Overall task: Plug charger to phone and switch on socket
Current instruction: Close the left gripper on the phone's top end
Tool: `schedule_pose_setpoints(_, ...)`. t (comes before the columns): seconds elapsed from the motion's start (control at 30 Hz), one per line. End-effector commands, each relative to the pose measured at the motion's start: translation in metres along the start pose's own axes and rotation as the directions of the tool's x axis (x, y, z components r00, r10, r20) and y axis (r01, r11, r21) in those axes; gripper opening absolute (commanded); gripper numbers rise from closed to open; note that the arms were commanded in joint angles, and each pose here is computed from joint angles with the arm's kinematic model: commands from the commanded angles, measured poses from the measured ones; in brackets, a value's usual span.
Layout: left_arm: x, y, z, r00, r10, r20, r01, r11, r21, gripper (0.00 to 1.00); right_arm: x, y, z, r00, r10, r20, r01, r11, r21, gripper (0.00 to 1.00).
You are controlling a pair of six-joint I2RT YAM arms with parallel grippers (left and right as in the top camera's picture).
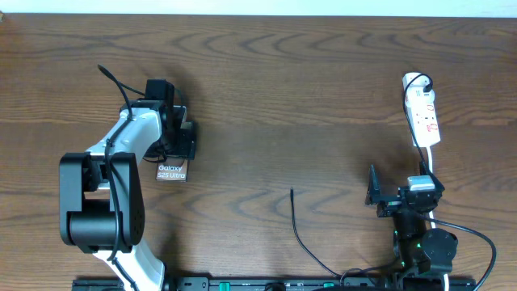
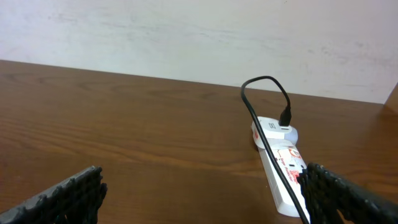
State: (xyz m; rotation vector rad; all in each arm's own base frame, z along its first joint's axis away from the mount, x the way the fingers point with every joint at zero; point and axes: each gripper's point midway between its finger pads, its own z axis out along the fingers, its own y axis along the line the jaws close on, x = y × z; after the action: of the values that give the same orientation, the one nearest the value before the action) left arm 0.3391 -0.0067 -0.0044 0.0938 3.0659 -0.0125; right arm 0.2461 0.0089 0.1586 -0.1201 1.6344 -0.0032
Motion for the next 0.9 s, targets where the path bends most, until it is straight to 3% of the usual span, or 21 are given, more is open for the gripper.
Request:
schedule_pose_setpoints(0.0, 0.0136, -0.0007, 0.0184, 0.998, 0.011, -0.067, -0.01, 1.0, 0.01, 0.79, 0.0003, 0.001, -0.0002, 1.0, 0.011, 0.0, -0.011, 1.0, -0.003, 0.99)
schedule_pose_setpoints(0.87, 0.0136, -0.0007, 0.0184, 0.998, 0.011, -0.067, -0.01, 1.0, 0.009, 0.68, 0.0004, 0.0011, -0.0002, 1.0, 0.011, 0.0, -0.011, 1.0, -0.003, 0.99)
